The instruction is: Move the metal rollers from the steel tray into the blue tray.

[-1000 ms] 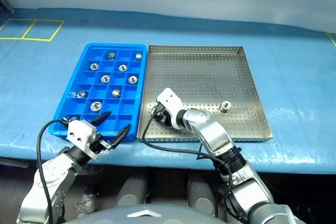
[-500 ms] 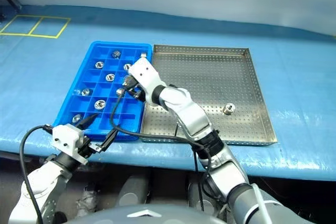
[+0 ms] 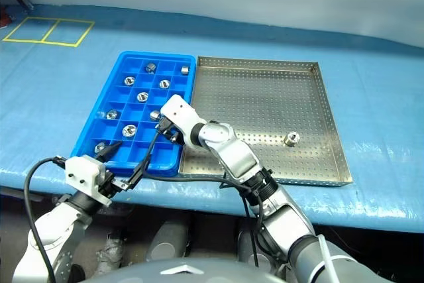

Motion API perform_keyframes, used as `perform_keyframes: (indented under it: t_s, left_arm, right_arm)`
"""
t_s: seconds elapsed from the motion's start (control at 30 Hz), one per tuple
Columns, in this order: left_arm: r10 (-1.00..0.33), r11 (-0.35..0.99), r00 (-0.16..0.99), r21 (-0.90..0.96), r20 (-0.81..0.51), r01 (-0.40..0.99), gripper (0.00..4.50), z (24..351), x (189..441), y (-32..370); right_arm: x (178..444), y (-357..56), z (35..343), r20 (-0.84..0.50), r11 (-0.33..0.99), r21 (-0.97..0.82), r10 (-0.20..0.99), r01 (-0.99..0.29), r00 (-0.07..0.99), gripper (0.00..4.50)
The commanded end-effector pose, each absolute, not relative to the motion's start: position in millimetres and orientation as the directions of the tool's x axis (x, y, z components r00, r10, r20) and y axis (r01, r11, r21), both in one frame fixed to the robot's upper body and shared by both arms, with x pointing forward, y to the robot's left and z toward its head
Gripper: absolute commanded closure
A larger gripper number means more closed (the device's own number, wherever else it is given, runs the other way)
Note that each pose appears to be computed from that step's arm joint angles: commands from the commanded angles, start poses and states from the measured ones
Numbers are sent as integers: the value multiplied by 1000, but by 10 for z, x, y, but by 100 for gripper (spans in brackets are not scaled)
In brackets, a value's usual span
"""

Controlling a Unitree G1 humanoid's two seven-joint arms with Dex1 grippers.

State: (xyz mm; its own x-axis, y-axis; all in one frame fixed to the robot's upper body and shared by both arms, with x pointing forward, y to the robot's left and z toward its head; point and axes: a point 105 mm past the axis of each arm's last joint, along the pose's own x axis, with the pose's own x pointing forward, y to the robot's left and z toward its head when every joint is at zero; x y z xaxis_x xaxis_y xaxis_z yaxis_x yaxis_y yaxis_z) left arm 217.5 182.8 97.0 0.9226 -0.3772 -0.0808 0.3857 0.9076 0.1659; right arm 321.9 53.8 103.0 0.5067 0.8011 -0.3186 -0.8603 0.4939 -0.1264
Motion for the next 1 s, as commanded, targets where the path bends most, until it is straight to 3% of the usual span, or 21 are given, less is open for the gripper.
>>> perform_keyframes:
  t_s: [0.03,0.2,0.33,0.43,0.57,0.77,1.0]
  left_arm:
    - [-403,897,914,178,-48,405,26,1051,2174,1763]
    - [-421,889,906,178,-50,423,26,1051,2194,1735]
    - [-451,872,891,188,-48,451,26,1080,2220,1690]
    - [-487,851,872,201,-46,486,26,1116,2259,1629]
    - [-556,809,830,205,-32,550,26,1168,2348,1496]
    - [-656,734,754,205,-32,647,26,1179,2459,1268]
    - [-728,669,684,178,-40,722,26,1114,2528,1049]
  right_arm:
    - [3138,535,1065,-316,467,-127,817,-875,482,188]
    - [3130,471,1121,-292,496,-135,807,-858,513,34]
    - [3272,219,1359,-182,643,-119,734,-756,654,34]
    - [3408,-180,1525,-103,793,-92,593,-602,798,34]
    - [3410,-797,1536,-100,912,-80,394,-402,914,34]
    - [3240,-1427,1318,-186,969,-118,195,-219,963,34]
    - [3109,-1721,1085,-249,991,-78,82,-104,965,34]
